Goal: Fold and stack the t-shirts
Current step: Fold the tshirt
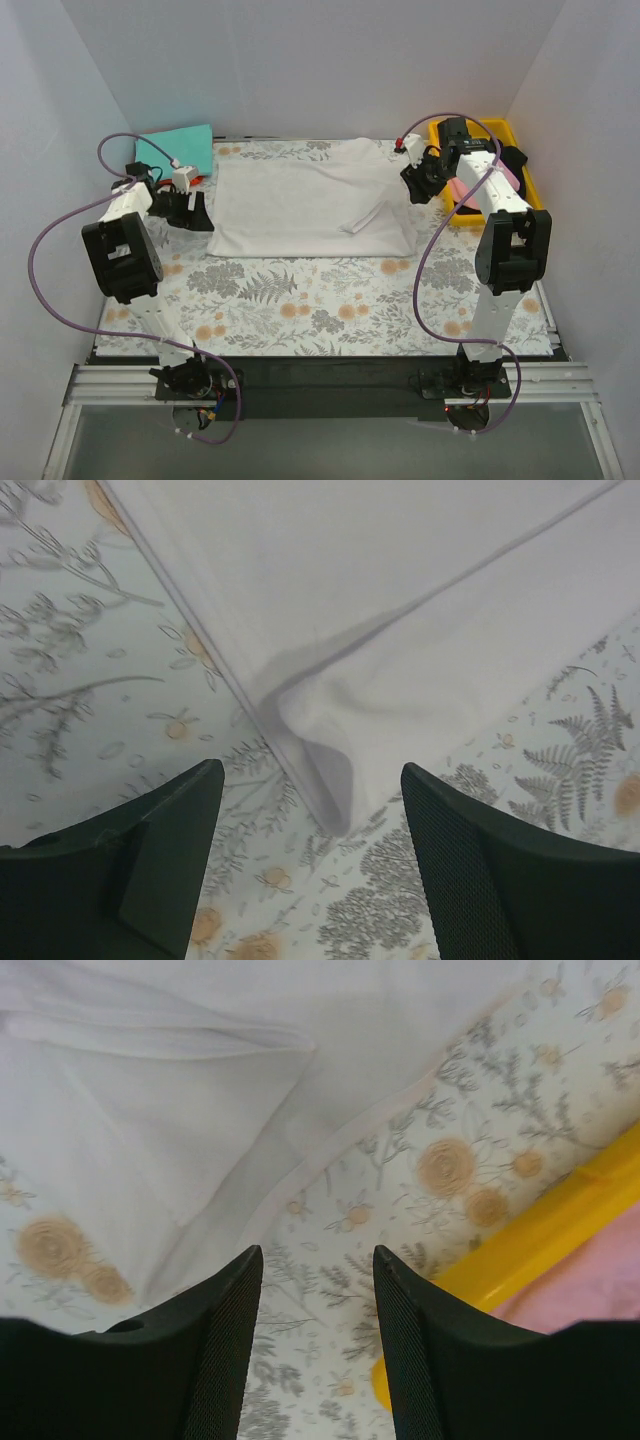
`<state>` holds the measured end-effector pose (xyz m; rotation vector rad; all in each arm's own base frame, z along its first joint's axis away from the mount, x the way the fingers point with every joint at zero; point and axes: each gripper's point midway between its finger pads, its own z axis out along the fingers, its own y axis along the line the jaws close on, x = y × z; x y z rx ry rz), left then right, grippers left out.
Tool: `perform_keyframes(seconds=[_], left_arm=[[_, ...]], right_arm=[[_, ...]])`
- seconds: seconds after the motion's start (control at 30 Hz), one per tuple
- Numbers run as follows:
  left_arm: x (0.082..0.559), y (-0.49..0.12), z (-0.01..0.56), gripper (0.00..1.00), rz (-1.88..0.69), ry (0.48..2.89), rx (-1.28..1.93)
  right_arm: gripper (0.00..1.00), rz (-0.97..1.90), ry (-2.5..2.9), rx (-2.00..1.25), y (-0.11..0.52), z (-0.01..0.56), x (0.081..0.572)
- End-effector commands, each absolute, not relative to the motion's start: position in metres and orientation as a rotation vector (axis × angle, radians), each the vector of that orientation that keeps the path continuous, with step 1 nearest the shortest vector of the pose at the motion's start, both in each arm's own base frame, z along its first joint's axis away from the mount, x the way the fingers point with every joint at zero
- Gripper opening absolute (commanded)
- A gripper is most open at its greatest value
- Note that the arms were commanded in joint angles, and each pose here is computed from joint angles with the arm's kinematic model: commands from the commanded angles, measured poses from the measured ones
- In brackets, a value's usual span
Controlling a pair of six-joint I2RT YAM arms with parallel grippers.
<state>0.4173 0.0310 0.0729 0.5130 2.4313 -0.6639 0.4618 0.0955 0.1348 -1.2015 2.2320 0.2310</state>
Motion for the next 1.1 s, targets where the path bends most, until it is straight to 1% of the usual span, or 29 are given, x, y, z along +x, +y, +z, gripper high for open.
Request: perform_keyframes(seconds=[0.0, 0.07, 0.17, 0.3, 0.5, 0.57, 0.6, 0.67, 0.7, 0.73, 0.77, 0.8, 0.83, 0.87, 0.9, 0.93, 1.0, 1.07], left_arm=[[0.384, 0.016, 0.083, 0.71, -0.728, 2.491, 0.398], [0.369, 0.012, 0.072, 0.71, -0.758, 2.533, 0.357], [0.361, 0.009, 0.064, 0.72, -0.764, 2.549, 0.321], [0.363, 0.012, 0.053, 0.71, -0.75, 2.576, 0.281], [0.363, 0.016, 0.037, 0.64, -0.738, 2.622, 0.253], [0.362, 0.013, 0.033, 0.62, -0.742, 2.631, 0.261], [0.361, 0.012, 0.032, 0.58, -0.742, 2.636, 0.267], [0.36, 0.013, 0.027, 0.52, -0.73, 2.655, 0.26], [0.36, 0.012, 0.026, 0.44, -0.727, 2.66, 0.257], [0.359, 0.013, 0.024, 0.4, -0.726, 2.668, 0.249], [0.357, 0.014, 0.023, 0.34, -0.726, 2.678, 0.244], [0.352, 0.011, 0.023, 0.29, -0.746, 2.695, 0.252], [0.35, 0.011, 0.024, 0.19, -0.756, 2.703, 0.26], [0.347, 0.011, 0.023, 0.15, -0.752, 2.717, 0.264], [0.34, 0.011, 0.023, 0.12, -0.755, 2.748, 0.259], [0.333, 0.01, 0.022, 0.07, -0.763, 2.765, 0.266], [0.321, 0.012, 0.027, 0.05, -0.736, 2.779, 0.293], [0.303, 0.01, 0.029, 0.05, -0.711, 2.795, 0.317]], right_arm=[[0.55, 0.564, 2.432, -1.05, 0.123, 0.132, 0.393], [0.56, 0.649, 2.483, -0.998, 0.129, 0.123, 0.375], [0.57, 0.68, 2.543, -0.979, 0.128, 0.105, 0.359], [0.57, 0.674, 2.596, -0.957, 0.125, 0.082, 0.355], [0.57, 0.592, 2.665, -0.952, 0.114, 0.048, 0.356], [0.54, 0.581, 2.682, -0.958, 0.111, 0.041, 0.353], [0.52, 0.579, 2.693, -0.96, 0.11, 0.038, 0.35], [0.45, 0.573, 2.714, -0.958, 0.108, 0.031, 0.347], [0.41, 0.567, 2.722, -0.957, 0.106, 0.028, 0.346], [0.36, 0.553, 2.741, -0.949, 0.104, 0.025, 0.345], [0.27, 0.548, 2.759, -0.944, 0.103, 0.021, 0.343], [0.22, 0.545, 2.77, -0.94, 0.102, 0.02, 0.341], [0.11, 0.532, 2.792, -0.94, 0.099, 0.017, 0.337], [0.04, 0.521, 2.797, -0.93, 0.098, 0.019, 0.334], [0.01, 0.513, 2.802, -0.926, 0.096, 0.02, 0.33], [0.01, 0.503, 2.814, -0.922, 0.094, 0.021, 0.325], [0.01, 0.489, 2.828, -0.926, 0.09, 0.025, 0.309], [0.01, 0.472, 2.826, -0.93, 0.086, 0.035, 0.295]])
